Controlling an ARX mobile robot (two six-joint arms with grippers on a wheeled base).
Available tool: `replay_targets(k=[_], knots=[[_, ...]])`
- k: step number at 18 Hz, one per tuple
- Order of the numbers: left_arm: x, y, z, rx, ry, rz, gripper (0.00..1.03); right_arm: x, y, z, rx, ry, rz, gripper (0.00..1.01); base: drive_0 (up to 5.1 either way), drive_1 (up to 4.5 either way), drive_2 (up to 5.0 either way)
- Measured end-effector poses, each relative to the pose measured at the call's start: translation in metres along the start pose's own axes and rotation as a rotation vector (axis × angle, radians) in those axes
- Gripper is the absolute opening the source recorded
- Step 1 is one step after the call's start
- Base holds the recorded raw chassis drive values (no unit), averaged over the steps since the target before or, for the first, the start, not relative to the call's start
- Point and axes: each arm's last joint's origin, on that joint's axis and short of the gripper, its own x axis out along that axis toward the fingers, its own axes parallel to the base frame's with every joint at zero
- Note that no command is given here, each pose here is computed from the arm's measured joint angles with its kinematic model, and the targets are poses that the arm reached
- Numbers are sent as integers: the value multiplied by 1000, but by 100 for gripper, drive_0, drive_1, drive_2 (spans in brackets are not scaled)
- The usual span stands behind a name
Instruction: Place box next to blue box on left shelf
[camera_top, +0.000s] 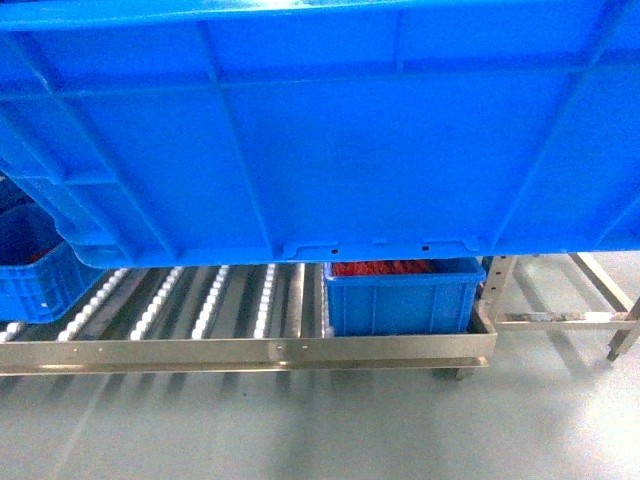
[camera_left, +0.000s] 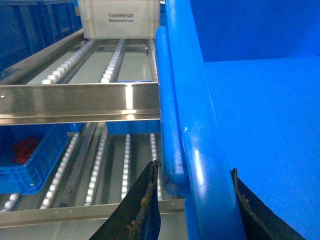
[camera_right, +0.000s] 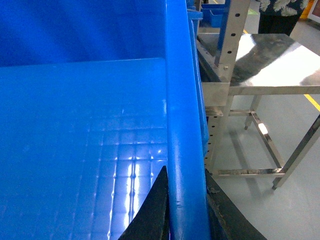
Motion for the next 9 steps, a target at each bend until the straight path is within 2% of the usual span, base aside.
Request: replay_targets(k=[9], knots=[[0, 0, 0, 1, 5, 1, 32, 0, 0, 0, 0, 4, -1, 10, -498, 243, 243]])
